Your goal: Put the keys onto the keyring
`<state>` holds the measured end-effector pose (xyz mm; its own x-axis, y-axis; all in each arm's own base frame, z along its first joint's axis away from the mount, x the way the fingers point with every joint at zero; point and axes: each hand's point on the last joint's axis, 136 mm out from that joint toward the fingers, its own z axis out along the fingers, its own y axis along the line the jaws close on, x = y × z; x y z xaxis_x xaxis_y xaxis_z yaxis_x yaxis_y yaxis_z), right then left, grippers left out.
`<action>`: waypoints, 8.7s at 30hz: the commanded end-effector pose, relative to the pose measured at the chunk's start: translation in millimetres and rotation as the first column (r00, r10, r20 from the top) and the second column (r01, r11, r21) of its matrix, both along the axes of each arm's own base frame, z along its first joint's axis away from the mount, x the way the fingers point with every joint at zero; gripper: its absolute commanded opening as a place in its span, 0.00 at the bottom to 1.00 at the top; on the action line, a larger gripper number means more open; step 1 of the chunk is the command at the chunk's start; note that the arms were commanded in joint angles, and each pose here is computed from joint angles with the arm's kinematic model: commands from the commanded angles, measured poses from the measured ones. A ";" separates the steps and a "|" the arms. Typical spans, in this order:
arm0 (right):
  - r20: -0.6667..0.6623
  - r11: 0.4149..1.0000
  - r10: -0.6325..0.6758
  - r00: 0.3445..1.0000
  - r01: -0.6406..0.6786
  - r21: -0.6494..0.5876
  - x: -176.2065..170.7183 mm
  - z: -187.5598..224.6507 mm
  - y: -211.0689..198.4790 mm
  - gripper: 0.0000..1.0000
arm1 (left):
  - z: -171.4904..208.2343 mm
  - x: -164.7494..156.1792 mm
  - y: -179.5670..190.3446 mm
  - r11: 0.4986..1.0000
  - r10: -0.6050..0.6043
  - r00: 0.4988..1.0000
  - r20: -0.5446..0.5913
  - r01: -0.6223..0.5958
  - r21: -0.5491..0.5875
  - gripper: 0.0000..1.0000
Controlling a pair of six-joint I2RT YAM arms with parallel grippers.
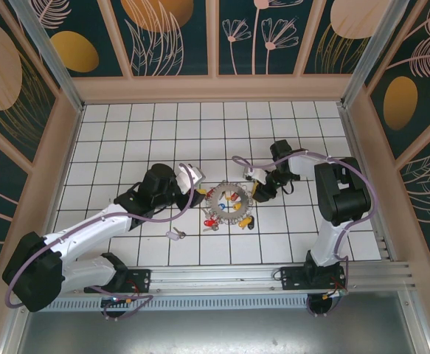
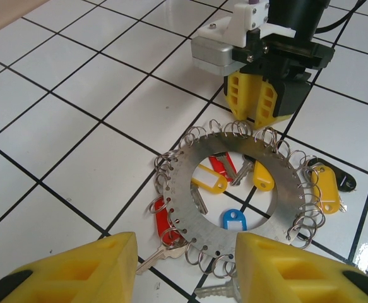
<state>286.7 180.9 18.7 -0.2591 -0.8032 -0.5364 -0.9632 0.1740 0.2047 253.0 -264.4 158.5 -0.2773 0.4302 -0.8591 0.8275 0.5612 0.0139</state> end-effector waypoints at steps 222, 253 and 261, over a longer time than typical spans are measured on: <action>0.421 0.910 0.004 0.907 -0.178 0.374 -83.3 166.5 50.9 0.17 | 48.3 -37.4 -97.0 0.734 -0.498 0.805 0.323 0.590 -0.336 0.00; 0.431 0.835 -0.002 0.902 -0.236 0.498 -84.2 184.4 66.1 0.15 | 46.2 -38.1 -99.6 0.714 -0.507 0.799 0.323 0.600 -0.362 0.00; 0.395 0.858 -0.011 0.919 -0.194 0.475 -84.2 168.7 60.4 0.20 | 50.1 -38.9 -99.2 0.705 -0.499 0.795 0.344 0.603 -0.372 0.00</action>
<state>207.6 242.2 194.5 0.1226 -0.4197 -0.8993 -0.9836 0.0696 -0.1666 216.8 -362.6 192.9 0.0394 0.0721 -0.9966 0.9992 0.0029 0.0397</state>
